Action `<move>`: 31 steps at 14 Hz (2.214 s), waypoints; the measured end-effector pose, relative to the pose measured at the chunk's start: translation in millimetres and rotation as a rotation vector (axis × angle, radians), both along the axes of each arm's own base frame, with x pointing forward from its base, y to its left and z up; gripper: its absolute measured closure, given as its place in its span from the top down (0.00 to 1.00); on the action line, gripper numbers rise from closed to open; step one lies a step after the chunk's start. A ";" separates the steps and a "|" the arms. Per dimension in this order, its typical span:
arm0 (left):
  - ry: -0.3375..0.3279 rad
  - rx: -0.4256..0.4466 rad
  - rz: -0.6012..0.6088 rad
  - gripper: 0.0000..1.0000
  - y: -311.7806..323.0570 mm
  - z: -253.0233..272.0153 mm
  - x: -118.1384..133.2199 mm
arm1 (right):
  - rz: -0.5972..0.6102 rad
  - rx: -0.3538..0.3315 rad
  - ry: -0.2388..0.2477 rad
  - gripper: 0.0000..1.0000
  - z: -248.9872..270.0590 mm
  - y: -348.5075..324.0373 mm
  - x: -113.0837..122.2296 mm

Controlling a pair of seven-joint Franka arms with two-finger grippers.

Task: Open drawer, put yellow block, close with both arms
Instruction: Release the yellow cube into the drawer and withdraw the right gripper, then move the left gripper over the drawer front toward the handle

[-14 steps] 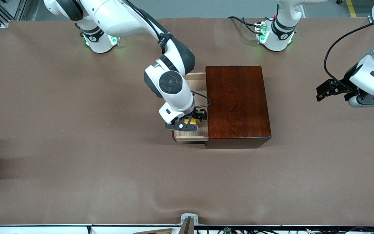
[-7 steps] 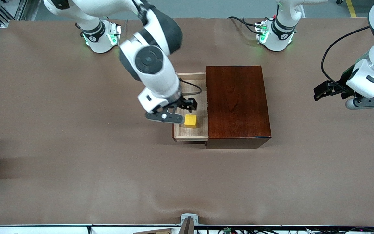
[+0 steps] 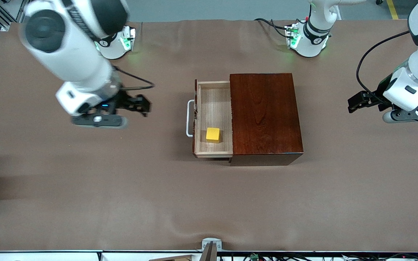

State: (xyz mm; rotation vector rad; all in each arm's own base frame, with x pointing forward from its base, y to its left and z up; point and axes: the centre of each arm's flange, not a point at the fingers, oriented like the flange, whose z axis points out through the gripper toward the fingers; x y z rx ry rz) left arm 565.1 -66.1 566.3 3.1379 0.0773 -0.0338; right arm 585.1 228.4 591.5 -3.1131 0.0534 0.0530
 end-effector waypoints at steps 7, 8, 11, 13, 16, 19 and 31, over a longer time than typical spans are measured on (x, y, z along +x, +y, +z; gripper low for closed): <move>0.008 0.002 0.090 1.00 -9.1 -4.3 0.6 | 0.074 -0.031 -0.017 1.00 25.2 -204.3 -13.4; 0.009 0.002 0.101 1.00 -10.1 -4.8 0.7 | 0.073 -0.031 -0.019 1.00 25.8 -222.8 -13.9; 0.014 0.003 0.147 1.00 -15.8 -7.8 1.1 | 0.050 -0.031 -0.019 1.00 25.7 -257.4 -14.9; 0.019 0.005 0.186 1.00 -24.7 -10.4 0.8 | 0.047 -0.031 -0.021 1.00 24.7 -259.7 -16.4; 0.032 0.008 0.244 1.00 -45.2 -17.9 0.3 | 0.037 -0.031 -0.024 1.00 25.2 -256.5 -21.5; 0.041 0.012 0.303 1.00 -61.8 -24.2 0.4 | -0.014 -0.032 -0.022 1.00 25.1 -256.4 -23.3; 0.040 0.014 0.578 1.00 -217.4 -34.3 -19.3 | -0.022 -0.032 -0.025 1.00 27.7 -254.9 -24.6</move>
